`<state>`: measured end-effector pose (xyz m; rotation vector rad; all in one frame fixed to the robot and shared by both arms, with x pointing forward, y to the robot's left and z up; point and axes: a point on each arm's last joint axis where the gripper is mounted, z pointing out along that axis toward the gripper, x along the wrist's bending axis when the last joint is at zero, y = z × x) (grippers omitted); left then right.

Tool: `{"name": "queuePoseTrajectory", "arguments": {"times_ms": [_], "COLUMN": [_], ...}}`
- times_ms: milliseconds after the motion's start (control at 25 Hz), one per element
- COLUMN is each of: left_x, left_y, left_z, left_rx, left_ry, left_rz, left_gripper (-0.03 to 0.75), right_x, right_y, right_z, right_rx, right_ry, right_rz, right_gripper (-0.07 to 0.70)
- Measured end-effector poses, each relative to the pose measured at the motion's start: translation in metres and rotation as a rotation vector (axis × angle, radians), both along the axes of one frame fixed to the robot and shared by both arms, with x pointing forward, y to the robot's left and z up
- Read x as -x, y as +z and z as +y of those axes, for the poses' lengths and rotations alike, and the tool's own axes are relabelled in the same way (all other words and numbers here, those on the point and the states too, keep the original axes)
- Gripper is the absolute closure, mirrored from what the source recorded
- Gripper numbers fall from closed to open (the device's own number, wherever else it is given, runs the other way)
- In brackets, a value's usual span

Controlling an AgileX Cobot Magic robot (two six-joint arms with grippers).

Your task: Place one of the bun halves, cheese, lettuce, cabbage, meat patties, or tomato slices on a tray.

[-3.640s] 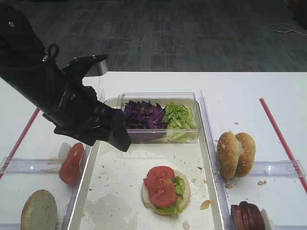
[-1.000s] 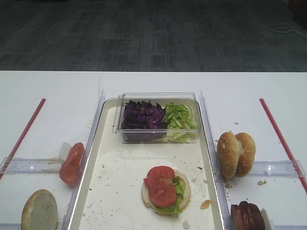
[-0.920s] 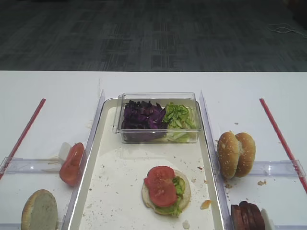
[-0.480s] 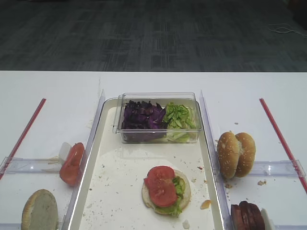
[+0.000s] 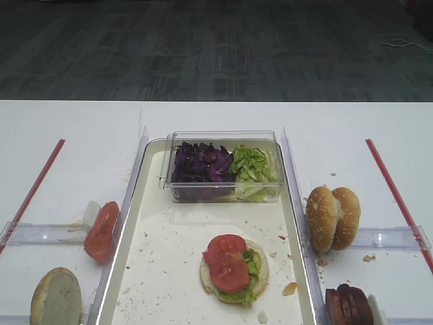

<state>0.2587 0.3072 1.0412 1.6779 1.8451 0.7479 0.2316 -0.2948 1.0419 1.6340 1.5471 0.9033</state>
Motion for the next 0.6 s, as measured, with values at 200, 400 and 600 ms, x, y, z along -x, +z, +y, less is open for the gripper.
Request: {"name": "queuePoseTrajectory", "arguments": {"times_ms": [200,400,600], "left_x": [0.023,0.031,0.032], "left_y": [0.001,0.0,0.0], "left_z": [0.001,0.001,0.001], "left_rx": [0.005,0.007,0.007], "left_ry": [0.0,0.001,0.001], "left_rz": [-0.147,-0.199,-0.199], "left_gripper": [0.17,0.172,0.172], "right_x": [0.0,0.0,0.0], "right_y": [0.0,0.0,0.0], "right_z": [0.0,0.0,0.0], "right_rx": [0.0,0.0,-0.003], "right_ry": [0.0,0.0,-0.002], "right_rz": [0.0,0.0,0.0], "right_gripper": [-0.031,-0.031,-0.031]}}
